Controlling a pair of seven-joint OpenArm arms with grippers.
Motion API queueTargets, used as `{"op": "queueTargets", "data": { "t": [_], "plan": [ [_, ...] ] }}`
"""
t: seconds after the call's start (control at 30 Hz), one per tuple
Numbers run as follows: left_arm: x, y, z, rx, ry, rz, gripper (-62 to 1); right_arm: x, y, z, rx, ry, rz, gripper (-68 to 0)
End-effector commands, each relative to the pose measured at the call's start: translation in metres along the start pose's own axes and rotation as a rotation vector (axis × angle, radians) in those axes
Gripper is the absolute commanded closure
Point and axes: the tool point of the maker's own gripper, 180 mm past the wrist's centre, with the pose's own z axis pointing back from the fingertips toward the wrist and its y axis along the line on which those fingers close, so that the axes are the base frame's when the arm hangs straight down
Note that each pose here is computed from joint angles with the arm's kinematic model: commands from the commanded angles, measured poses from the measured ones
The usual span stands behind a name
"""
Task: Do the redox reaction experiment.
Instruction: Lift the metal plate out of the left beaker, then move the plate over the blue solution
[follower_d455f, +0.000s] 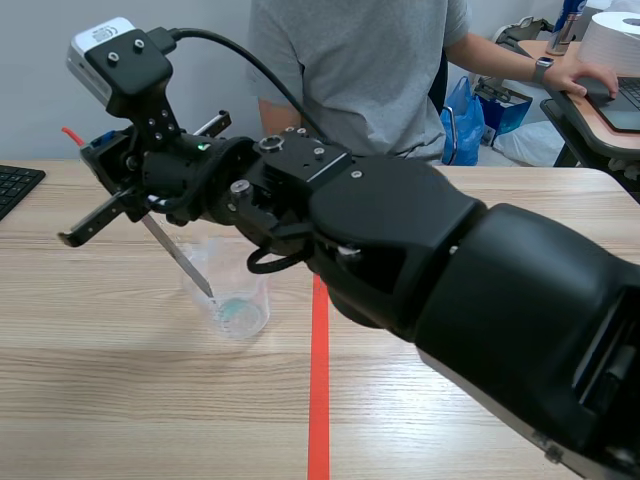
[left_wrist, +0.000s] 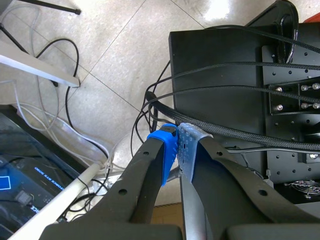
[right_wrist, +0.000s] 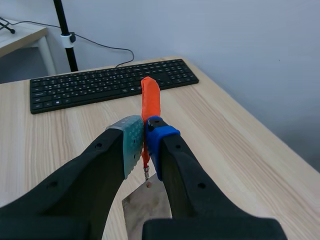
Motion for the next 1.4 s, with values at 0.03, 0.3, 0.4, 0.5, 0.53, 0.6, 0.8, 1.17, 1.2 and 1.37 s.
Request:
{"op": "queueTargets", "data": {
  "t": [0.03,0.3,0.4,0.5,0.53,0.6,0.8,1.17,1.2,1.37],
  "plan": [
    [0.003,0.000,0.003,-0.002,-0.012,-0.002,-1.9,0.015,-0.013,0.007,-0.017,-0.026,0.036,-1.7],
    [0.005,0.000,0.003,-0.002,-0.024,-0.002,-1.9,0.025,-0.026,0.031,-0.039,-0.037,0.082,-1.7],
    [0.006,0.000,0.003,-0.002,-0.026,-0.002,-1.9,0.030,-0.025,0.037,-0.031,-0.040,0.105,-1.7],
    [0.006,0.000,0.003,-0.002,-0.026,-0.002,-1.9,0.037,-0.021,0.042,-0.020,-0.051,0.142,-1.7],
    [0.006,0.000,0.003,-0.002,-0.026,-0.002,-1.9,0.040,-0.020,0.045,-0.019,-0.056,0.154,-1.7],
    [0.006,0.000,0.003,-0.002,-0.026,-0.002,-1.9,0.046,-0.021,0.049,-0.020,-0.065,0.168,-1.7],
    [0.006,0.000,0.003,-0.002,-0.026,-0.002,-1.9,0.063,-0.026,0.061,-0.011,-0.081,0.200,-1.7],
    [0.006,0.000,0.003,-0.002,-0.030,-0.002,-1.9,0.087,-0.039,0.091,0.054,-0.133,0.201,-1.7],
    [0.006,0.000,0.003,-0.002,-0.030,-0.002,-1.9,0.087,-0.041,0.094,0.060,-0.133,0.203,-1.7],
    [0.006,0.000,0.003,-0.002,-0.030,-0.002,-1.9,0.095,-0.059,0.112,0.059,-0.146,0.192,-1.7]
  ]
}}
